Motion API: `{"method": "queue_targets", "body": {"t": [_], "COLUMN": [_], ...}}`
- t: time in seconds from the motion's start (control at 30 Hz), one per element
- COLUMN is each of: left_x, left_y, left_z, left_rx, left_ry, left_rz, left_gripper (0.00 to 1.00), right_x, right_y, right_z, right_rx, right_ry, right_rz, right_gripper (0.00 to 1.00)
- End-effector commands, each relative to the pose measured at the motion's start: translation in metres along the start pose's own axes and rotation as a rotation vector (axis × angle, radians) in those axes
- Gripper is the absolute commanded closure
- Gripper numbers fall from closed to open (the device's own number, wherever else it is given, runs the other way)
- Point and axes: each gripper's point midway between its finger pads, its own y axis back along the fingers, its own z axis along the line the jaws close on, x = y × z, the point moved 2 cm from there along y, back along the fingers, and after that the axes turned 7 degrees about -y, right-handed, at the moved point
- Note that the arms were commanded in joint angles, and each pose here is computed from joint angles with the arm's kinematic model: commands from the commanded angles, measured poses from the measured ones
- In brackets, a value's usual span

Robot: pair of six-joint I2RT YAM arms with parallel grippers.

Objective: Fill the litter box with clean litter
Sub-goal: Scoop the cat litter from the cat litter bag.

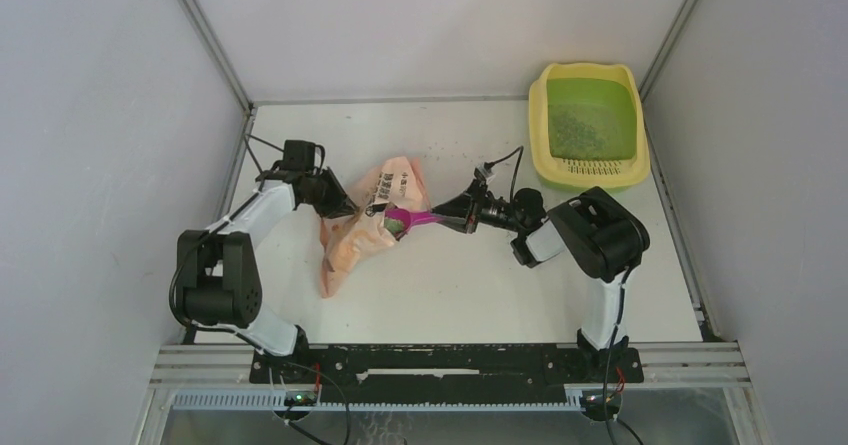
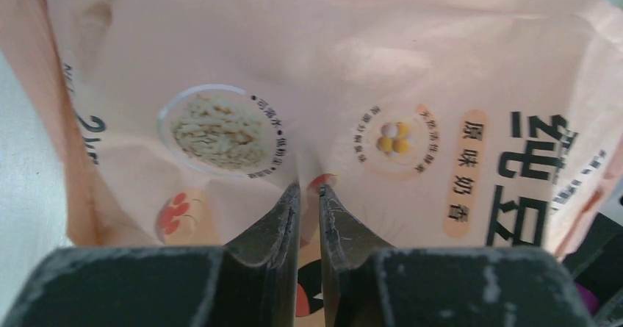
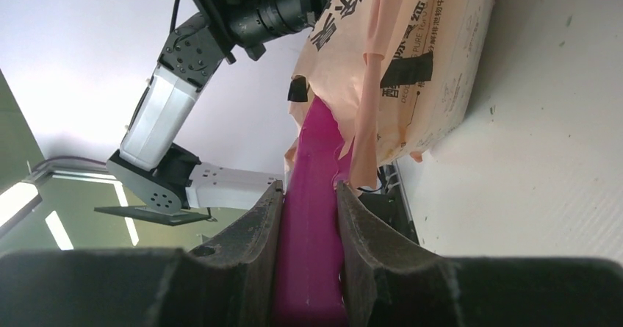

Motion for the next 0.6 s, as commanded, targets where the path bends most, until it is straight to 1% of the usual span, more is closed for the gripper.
{"method": "queue_targets", "body": {"t": [0.0, 0.13, 0.33, 0.57], "left_x": [0.006, 0.005, 0.005, 0.004], "left_y": [0.011, 0.014, 0.012, 0.013], "left_z": [-0.01, -0.014, -0.018, -0.023], "left_rx": [0.049, 0.059, 0.063, 0.064], "left_ry": [-0.037, -0.045, -0.044, -0.049], "left_rz": [-0.011, -0.016, -0.014, -0.017], "left_gripper": [0.81, 0.81, 0.81, 0.81], "right_x": [-0.002, 0.001, 0.007, 0.01], "right_y": [-0.004, 0.022, 0.055, 0.083], "right_z": [0.023, 0.006, -0.018, -0.047], "right_rx": [-0.08, -0.022, 0.052, 0.121], "right_ry": [0.003, -0.046, -0.119, -0.14], "right_rz": [-0.019, -0.036, -0.018, -0.043], "right_gripper": [1.0, 1.0, 1.0, 1.0]}}
